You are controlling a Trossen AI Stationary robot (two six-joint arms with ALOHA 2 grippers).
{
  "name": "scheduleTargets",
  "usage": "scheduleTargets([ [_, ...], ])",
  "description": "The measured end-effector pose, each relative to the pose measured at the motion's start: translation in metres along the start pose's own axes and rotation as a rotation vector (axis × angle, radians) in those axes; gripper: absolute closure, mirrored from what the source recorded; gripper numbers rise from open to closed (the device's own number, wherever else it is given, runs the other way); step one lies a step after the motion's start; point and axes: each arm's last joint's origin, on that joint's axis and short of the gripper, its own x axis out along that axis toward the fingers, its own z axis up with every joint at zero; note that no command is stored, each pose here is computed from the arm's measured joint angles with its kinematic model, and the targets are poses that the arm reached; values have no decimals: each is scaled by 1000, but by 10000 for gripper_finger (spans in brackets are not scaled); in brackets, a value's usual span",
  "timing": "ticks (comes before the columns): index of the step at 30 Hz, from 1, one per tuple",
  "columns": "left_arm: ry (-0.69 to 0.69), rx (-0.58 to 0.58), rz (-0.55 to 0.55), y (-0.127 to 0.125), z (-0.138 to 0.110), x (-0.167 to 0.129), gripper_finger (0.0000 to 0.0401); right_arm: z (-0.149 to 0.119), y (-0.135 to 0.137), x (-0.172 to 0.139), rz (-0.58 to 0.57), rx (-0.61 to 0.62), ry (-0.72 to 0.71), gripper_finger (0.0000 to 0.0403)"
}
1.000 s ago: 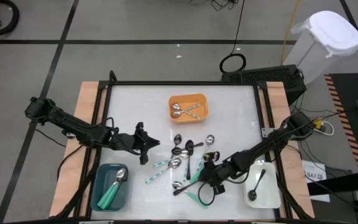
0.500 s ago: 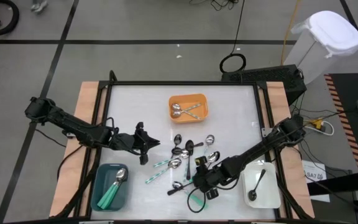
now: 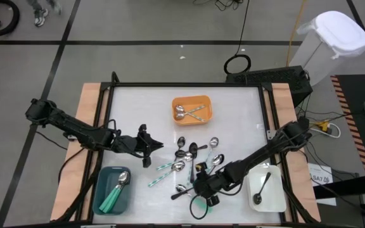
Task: Sort silverware by color (type)
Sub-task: Put the black spoon into the white bin
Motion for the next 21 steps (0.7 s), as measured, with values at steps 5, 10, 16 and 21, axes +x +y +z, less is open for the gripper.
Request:
scheduleTargets([
  [5, 0, 0, 0, 0, 0, 0, 361, -5, 1, 11, -3, -46, 32, 227],
  [10, 0, 11, 0, 0, 0, 0, 361, 1, 2, 11, 2, -56, -28, 227],
  [16, 0, 12, 0, 0, 0, 0, 361, 5, 2, 11, 8, -58, -72, 238],
  [21, 0, 12, 0, 0, 0, 0, 361, 3, 3, 11, 31, -47, -52, 258],
])
